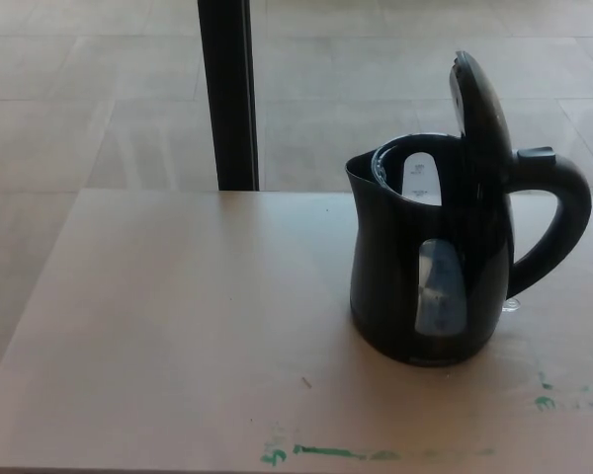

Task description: The robot uses its right hand to push down on the lid of a kettle kept in the middle of the desk to close it

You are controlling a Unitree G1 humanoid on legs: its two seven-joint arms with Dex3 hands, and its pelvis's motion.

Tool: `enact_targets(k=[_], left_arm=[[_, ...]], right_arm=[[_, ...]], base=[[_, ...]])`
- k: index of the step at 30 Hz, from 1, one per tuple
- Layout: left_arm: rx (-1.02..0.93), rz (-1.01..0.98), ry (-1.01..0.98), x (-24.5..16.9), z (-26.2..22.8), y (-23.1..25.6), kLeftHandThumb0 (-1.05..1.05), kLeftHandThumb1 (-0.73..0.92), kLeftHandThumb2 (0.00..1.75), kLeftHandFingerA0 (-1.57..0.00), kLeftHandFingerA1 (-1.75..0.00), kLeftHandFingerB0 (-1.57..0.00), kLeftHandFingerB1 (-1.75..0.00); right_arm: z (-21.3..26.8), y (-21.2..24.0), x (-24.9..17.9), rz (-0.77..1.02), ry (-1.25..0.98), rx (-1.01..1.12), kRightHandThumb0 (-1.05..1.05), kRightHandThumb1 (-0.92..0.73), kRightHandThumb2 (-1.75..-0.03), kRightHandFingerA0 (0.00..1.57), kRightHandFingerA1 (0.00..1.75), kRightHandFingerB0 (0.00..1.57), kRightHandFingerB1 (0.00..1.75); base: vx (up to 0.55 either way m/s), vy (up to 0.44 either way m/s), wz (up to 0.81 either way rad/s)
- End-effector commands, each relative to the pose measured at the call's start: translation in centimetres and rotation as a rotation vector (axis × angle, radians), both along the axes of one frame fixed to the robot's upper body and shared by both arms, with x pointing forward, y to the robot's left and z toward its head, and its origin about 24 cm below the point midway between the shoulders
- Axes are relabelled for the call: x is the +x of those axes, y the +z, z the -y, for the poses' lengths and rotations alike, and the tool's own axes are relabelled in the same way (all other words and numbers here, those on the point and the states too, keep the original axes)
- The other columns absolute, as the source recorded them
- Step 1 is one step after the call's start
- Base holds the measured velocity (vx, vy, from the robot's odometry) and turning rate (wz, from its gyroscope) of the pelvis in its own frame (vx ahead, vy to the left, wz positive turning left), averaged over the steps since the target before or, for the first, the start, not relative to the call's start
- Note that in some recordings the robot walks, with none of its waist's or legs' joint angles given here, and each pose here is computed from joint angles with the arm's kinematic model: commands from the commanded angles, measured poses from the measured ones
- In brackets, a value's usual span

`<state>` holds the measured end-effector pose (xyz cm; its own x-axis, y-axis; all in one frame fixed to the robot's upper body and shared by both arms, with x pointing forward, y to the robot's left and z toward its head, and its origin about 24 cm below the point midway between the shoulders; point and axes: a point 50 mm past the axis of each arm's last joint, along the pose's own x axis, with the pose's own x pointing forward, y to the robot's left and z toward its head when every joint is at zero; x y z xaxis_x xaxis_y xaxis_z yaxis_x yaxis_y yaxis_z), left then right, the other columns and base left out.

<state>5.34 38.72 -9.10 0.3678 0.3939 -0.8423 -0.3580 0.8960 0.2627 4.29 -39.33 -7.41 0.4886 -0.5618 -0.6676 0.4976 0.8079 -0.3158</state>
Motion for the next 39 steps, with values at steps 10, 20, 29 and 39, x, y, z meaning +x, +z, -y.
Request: enact_targets(k=[10,20,29,39], left_arm=[[-0.155,0.137,0.121,-0.6,-1.6,1.4,-0.72,0.54,0.89,-0.51,-0.63,-0.27,-0.47],[-0.154,0.128,0.103,-0.6,-1.6,1.3,-0.67,0.64,0.6,-0.54,-0.52,-0.34,-0.34],[-0.168,0.131,0.119,-0.7,-1.6,1.3,-0.65,0.65,0.6,-0.56,-0.55,-0.37,-0.35],[-0.152,0.134,0.117,-0.5,-1.7,1.4,-0.73,0.54,0.88,-0.53,-0.62,-0.3,-0.46]], right_arm=[[4.7,13.1,8.8,0.835,-0.029,-0.109,-0.63,-0.86,-0.65,0.17,0.32,0.01,0.24],[1.0,23.7,17.7,1.029,0.309,-0.257,-0.69,-0.84,-0.65,0.24,0.36,0.19,0.29],[-4.9,30.6,23.8,1.049,0.635,-0.41,-0.38,-0.46,-1.07,0.03,0.52,0.0,0.49],[-9.9,33.0,27.7,0.965,0.903,-0.522,-0.86,-0.83,-0.66,0.23,0.37,0.2,0.27]], base=[[0.0,0.0,0.0],[0.0,0.0,0.0],[0.0,0.0,0.0],[0.0,0.0,0.0]])
